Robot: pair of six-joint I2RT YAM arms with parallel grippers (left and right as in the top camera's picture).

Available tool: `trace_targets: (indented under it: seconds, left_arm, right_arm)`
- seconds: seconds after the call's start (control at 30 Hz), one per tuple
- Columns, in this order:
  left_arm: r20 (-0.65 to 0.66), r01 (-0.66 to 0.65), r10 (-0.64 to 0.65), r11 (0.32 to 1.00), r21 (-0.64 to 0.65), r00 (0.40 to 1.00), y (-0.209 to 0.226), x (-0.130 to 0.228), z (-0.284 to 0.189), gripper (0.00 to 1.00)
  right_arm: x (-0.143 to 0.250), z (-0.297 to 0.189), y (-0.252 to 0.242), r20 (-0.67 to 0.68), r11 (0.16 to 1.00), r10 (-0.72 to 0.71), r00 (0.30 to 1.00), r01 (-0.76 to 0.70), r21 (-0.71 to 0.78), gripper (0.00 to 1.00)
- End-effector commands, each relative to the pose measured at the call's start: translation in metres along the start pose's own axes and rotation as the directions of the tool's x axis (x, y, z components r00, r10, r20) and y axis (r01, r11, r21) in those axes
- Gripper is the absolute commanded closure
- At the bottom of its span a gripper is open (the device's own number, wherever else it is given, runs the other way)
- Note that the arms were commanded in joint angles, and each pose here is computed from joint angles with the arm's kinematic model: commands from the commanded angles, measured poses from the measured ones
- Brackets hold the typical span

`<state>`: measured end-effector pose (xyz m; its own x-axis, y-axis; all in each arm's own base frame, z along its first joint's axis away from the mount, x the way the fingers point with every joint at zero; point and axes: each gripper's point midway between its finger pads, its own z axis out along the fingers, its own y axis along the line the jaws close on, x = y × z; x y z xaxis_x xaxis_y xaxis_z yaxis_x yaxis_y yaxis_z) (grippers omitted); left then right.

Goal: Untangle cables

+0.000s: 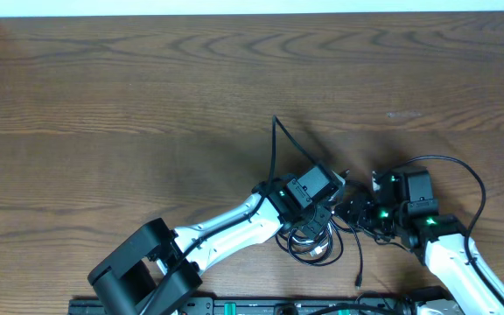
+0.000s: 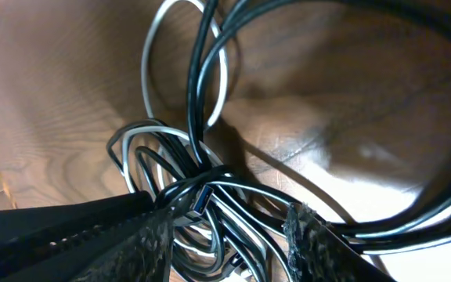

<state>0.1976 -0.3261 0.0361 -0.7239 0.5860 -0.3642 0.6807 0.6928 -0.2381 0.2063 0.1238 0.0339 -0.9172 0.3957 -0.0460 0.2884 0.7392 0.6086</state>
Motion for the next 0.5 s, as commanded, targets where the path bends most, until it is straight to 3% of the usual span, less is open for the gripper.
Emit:
trace_targets:
  seconds: [0.0,0.47]
  left_arm:
    - [-0.029,0.004,-0.004,1.0,-0.003,1.0,0.0019,0.0097,0.0063,0.89]
    - [-0.031,0.003,-0.003,1.0,-0.003,1.0,0.0018,0.0101,0.0068,0.83]
  right_arm:
    - [0.0018,0.0031,-0.0042,0.015,0.999,0.028,0.999,-0.029,0.034,0.57]
    - [0.0033,0.0128,0.0009,0.024,0.999,0.007,1.0,-0.008,0.041,0.58]
